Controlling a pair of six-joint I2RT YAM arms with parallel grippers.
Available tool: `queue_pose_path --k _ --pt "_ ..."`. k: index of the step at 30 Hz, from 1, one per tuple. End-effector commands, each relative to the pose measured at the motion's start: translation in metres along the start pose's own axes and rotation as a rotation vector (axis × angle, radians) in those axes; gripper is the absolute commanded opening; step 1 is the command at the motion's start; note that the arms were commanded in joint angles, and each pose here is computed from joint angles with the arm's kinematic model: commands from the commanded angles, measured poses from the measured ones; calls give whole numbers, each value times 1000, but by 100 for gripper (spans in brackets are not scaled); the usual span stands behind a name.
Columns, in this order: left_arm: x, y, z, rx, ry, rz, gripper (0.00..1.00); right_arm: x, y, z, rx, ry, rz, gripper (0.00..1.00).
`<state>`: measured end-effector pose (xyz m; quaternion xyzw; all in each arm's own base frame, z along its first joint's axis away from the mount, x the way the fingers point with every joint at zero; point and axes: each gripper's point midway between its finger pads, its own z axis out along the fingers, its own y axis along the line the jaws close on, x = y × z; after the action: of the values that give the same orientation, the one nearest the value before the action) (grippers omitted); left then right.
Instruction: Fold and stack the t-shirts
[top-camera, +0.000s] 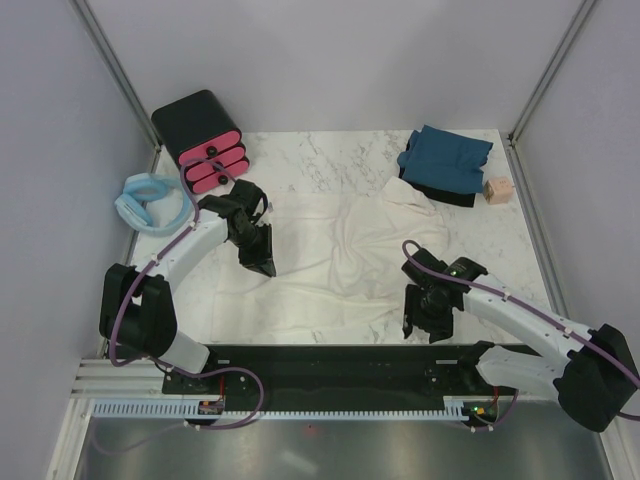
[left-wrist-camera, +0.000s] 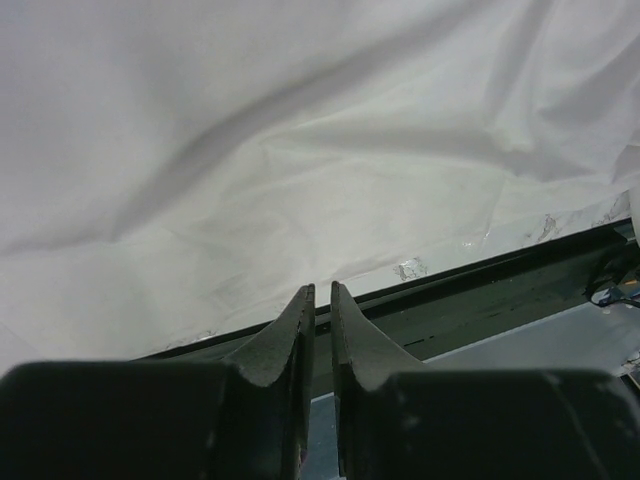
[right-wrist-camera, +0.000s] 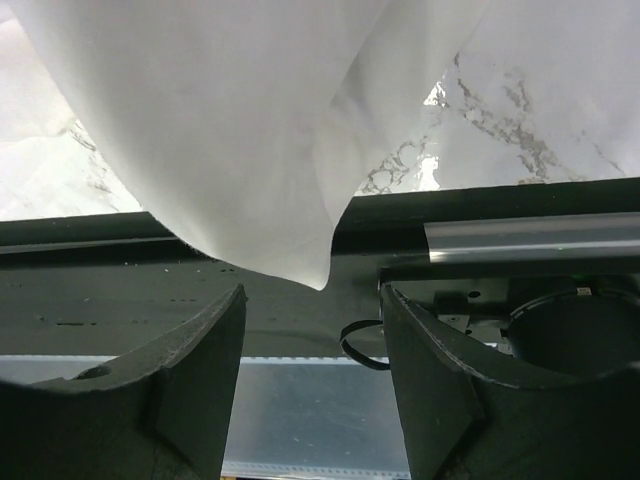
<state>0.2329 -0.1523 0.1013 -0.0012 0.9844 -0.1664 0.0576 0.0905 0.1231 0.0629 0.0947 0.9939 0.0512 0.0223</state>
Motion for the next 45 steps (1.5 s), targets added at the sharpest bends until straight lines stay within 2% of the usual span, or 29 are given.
queue_pose_path --k 1,14,18,19,21,22,24,27,28,36,41,45 --pt "-2 -3 -9 8 -30 1 18 -2 11 6 -38 -3 -2 65" --pt "-1 -3 -11 8 -35 -7 17 -9 16 27 -12 11 -40 65" --pt "-1 -3 -10 8 -35 -5 18 -10 15 32 -5 15 -45 61" --pt "-1 -3 -11 9 -35 -7 17 -10 15 34 -3 17 -49 51" --pt "-1 -3 -11 8 -35 -5 17 -12 14 34 8 12 -58 42" --pt "-2 -3 -12 9 -38 -3 17 -14 15 33 4 2 -63 35" --pt "-2 -3 -11 9 -38 -3 17 -20 17 30 5 -23 -68 29" --pt "-1 -2 -11 7 -34 -4 17 -26 25 21 -18 -40 -84 14" --pt "-1 -2 -11 8 -35 -5 17 -26 25 16 -16 -36 -87 1" --pt "4 5 -3 -25 -14 -13 17 -61 59 -66 -92 -174 -123 0" --pt "8 6 6 -38 20 -11 16 -73 69 -93 -74 -178 -163 0" --pt "8 5 6 -34 18 -1 16 -99 82 -120 -58 -240 -199 0"
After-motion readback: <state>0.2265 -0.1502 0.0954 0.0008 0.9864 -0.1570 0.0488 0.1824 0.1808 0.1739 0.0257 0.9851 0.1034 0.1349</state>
